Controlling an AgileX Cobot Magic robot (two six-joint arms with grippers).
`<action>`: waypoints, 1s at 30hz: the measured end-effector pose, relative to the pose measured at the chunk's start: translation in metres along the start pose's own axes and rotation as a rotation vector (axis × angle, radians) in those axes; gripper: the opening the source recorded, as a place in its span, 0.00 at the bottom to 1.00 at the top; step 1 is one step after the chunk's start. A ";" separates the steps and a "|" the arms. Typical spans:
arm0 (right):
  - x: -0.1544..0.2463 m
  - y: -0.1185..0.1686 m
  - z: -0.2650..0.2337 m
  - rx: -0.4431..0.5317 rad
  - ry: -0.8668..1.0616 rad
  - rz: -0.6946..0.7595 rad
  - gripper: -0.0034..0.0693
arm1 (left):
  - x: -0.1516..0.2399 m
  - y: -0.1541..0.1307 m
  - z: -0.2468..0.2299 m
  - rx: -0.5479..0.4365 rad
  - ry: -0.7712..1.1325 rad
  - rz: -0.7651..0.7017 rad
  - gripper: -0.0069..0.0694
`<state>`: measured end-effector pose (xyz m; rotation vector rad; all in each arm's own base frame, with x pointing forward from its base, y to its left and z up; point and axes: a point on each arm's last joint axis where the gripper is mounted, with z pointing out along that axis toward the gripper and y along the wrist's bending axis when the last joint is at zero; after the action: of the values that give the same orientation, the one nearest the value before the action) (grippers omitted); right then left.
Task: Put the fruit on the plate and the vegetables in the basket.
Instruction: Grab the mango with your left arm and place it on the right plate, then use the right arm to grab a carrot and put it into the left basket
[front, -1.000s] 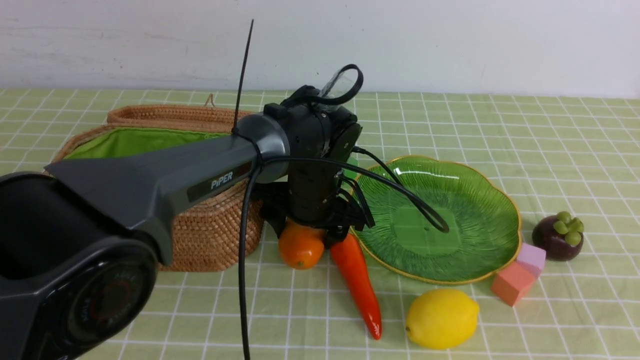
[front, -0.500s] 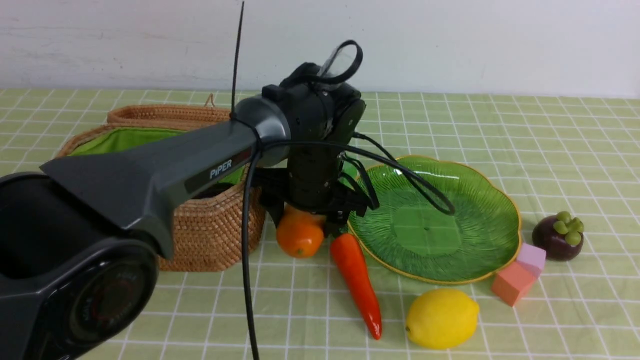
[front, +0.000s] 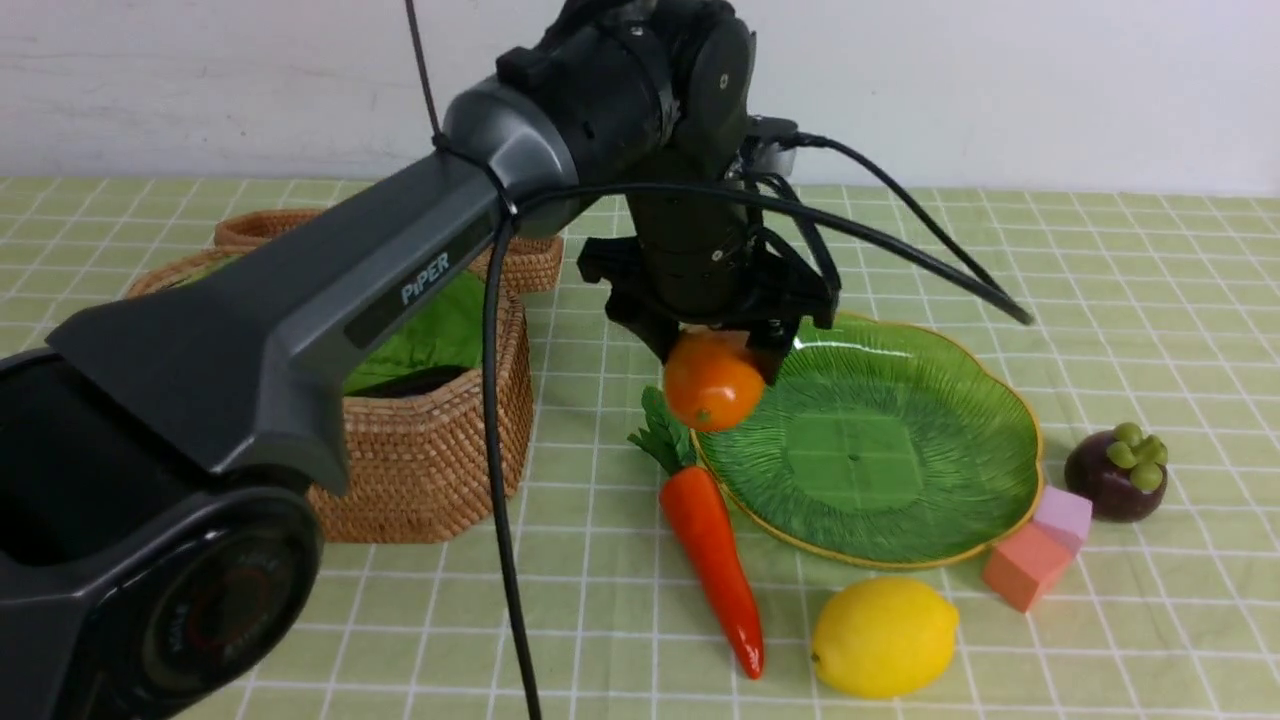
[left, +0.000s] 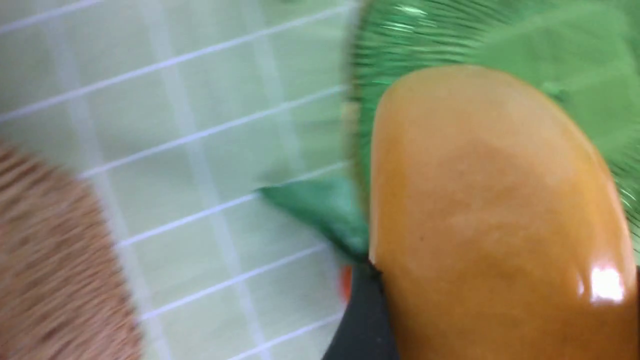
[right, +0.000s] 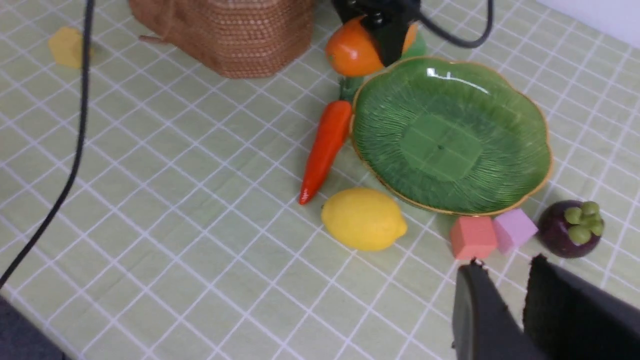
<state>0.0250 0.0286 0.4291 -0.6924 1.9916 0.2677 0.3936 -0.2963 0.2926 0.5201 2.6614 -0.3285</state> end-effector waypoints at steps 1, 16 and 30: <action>0.000 -0.002 0.000 0.019 -0.002 0.013 0.27 | 0.000 -0.011 0.001 0.038 -0.027 0.064 0.82; 0.000 -0.002 0.000 0.023 -0.005 0.036 0.28 | -0.003 -0.052 0.060 0.184 -0.195 0.226 0.87; 0.000 -0.002 0.000 0.023 -0.003 0.050 0.29 | -0.003 -0.051 0.025 0.187 -0.170 0.233 0.80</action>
<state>0.0263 0.0270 0.4296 -0.6280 2.0079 0.2757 0.3846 -0.3511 0.2792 0.8147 2.3897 -0.5288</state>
